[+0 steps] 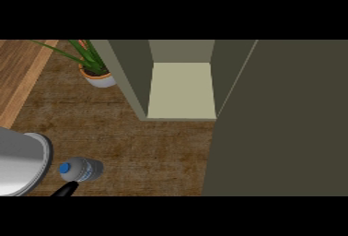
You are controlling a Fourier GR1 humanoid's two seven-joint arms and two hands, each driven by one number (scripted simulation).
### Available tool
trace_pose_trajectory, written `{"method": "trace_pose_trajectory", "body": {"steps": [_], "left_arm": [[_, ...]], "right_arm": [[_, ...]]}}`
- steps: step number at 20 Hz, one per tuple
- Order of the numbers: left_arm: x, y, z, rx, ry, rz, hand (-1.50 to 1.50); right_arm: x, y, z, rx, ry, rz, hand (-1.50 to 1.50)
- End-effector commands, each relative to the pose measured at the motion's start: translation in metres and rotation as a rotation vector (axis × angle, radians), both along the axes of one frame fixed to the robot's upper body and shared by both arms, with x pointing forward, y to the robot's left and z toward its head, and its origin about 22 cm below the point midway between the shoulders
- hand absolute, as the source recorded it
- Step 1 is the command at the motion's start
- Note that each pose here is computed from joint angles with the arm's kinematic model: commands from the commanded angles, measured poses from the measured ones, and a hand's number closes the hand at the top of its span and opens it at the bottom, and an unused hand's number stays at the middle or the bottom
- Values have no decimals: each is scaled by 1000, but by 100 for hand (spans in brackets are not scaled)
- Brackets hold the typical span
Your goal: Pick up the bottled water, place it into the cabinet and close the cabinet
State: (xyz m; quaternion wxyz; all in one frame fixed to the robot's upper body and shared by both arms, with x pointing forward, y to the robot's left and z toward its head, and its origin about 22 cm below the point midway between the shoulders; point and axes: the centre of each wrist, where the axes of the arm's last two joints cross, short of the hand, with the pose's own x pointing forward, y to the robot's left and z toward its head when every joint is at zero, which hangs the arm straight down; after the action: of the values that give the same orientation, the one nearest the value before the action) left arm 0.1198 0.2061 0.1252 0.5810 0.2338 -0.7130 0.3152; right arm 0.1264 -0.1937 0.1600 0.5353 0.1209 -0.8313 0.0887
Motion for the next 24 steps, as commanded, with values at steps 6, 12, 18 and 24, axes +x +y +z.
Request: {"method": "trace_pose_trajectory", "body": {"steps": [6, 12, 18, 24], "left_arm": [[-29, -2, 25, 85, -89, 123, -150], [-36, -4, 22, 88, -43, 115, -150], [-29, -13, 14, 77, -21, 101, -150], [-30, -9, 6, 88, 31, 96, -150]], "right_arm": [[-28, 6, 20, 9, -12, 16, -150], [-24, 14, 15, -1, -3, -8, -150], [-25, 19, 17, 5, -23, -6, -150], [-38, 15, 21, 3, -6, -6, -150]]}}
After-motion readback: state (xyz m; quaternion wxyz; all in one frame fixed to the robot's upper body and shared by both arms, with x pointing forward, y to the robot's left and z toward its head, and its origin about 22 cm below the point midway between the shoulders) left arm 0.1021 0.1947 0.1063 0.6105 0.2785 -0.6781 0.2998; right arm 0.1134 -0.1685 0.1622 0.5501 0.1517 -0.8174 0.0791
